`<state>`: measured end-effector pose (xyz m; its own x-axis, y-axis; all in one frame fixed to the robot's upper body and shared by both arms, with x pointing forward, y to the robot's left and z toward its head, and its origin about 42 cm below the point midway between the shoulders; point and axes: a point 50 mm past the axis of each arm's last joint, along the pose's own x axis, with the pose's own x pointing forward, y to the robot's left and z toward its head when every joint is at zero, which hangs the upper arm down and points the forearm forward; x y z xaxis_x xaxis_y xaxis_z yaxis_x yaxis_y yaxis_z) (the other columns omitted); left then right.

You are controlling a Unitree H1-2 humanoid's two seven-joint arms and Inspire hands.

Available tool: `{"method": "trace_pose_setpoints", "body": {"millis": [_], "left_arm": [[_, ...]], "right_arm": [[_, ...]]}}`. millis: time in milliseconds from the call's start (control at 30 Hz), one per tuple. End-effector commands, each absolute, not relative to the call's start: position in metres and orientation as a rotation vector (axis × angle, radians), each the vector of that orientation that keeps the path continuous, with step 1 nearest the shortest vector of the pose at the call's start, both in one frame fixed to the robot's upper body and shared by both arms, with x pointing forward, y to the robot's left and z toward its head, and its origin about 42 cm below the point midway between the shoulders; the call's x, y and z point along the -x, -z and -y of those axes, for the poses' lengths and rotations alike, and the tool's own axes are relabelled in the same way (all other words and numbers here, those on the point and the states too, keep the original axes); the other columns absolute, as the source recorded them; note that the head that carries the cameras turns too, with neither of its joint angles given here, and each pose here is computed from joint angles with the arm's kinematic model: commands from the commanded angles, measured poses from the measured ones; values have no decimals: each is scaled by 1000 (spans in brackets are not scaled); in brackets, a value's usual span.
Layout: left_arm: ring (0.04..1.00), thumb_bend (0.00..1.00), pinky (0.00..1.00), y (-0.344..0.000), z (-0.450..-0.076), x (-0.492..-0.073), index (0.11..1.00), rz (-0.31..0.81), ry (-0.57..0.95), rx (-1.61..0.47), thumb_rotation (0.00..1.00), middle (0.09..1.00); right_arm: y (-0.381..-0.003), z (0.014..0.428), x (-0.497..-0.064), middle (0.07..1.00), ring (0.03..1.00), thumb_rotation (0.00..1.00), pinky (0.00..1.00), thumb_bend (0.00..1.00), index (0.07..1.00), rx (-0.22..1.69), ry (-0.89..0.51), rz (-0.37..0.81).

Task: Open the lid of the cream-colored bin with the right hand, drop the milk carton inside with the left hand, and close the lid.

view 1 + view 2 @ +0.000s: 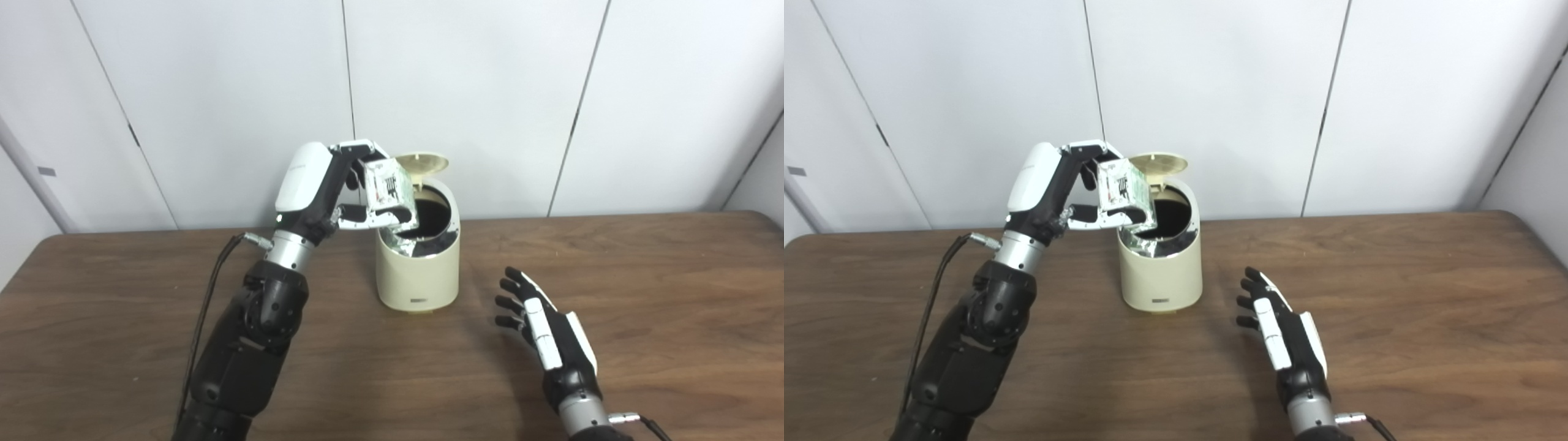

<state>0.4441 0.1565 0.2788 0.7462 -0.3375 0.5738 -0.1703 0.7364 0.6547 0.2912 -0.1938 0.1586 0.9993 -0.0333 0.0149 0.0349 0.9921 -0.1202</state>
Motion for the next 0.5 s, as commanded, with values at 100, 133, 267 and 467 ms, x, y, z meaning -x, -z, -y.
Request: {"method": "trace_pose_setpoints", "body": {"millis": [100, 133, 267, 467], "left_arm": [[407, 473, 329, -313, -149, -448, 515, 870, 67, -708, 0, 494], [407, 474, 333, -312, -149, -448, 514, 872, 68, -707, 0, 493], [407, 474, 343, -310, -148, -449, 513, 880, 66, -711, 0, 493], [407, 473, 330, -304, -145, -455, 515, 881, 53, -681, 0, 499]], "right_arm": [[-178, 189, -297, 891, 844, 1000, 728, 538, 890, 102, 30, 89], [-178, 189, -297, 889, 843, 1000, 728, 542, 889, 101, 30, 88], [-179, 188, -298, 885, 839, 1000, 721, 545, 888, 102, 31, 92], [-175, 188, -300, 889, 842, 1000, 727, 533, 894, 99, 16, 88]]}}
